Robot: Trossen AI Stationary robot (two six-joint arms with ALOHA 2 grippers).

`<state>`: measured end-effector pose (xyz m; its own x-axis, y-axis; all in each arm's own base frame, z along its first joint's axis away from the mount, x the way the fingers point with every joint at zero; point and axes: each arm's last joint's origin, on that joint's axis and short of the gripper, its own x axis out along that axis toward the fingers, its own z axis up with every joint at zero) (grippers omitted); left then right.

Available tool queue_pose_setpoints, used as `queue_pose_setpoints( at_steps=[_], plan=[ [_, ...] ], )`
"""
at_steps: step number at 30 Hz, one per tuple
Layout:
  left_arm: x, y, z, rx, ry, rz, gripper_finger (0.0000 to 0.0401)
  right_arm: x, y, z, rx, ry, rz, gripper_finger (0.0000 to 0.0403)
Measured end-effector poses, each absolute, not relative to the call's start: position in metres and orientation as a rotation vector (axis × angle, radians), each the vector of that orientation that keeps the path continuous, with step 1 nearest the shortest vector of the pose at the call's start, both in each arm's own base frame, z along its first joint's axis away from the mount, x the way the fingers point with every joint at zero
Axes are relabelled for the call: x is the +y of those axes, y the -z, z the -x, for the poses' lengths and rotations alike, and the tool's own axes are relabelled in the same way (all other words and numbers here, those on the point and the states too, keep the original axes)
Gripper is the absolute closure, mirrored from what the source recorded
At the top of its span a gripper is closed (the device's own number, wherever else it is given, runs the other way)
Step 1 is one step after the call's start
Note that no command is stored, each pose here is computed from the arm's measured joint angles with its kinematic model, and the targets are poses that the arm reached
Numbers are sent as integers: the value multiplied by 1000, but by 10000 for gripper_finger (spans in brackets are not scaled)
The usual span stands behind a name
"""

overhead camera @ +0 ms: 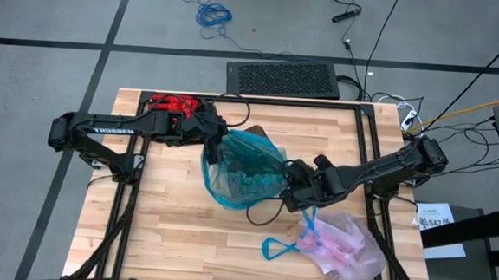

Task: Place trash/remove bag and relplace
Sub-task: Insert the blue trash bag into the black trash bin

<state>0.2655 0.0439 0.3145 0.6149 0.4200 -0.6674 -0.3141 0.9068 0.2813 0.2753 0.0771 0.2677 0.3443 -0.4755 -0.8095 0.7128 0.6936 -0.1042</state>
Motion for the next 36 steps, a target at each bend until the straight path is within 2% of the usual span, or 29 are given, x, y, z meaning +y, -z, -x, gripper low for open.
queue_pose_setpoints(
  at_steps=[7, 12, 19, 24, 28, 36],
  plan=[
    [42, -315, -266, 802, -417, -147, 401, 67, -316, -249, 922, 801, -261, 227],
    [41, -315, -266, 799, -411, -152, 401, 61, -352, -242, 775, 714, -196, 192],
    [39, -316, -268, 782, -405, -154, 401, 33, -372, -271, 663, 471, -102, 188],
    [34, -321, -265, 754, -391, -158, 401, 2, -374, -282, 655, 395, -89, 192],
    [32, -325, -262, 735, -382, -167, 401, -16, -367, -295, 680, 296, -119, 192],
    [32, -326, -261, 734, -379, -174, 401, -39, -340, -317, 773, 275, -113, 197]
  ],
)
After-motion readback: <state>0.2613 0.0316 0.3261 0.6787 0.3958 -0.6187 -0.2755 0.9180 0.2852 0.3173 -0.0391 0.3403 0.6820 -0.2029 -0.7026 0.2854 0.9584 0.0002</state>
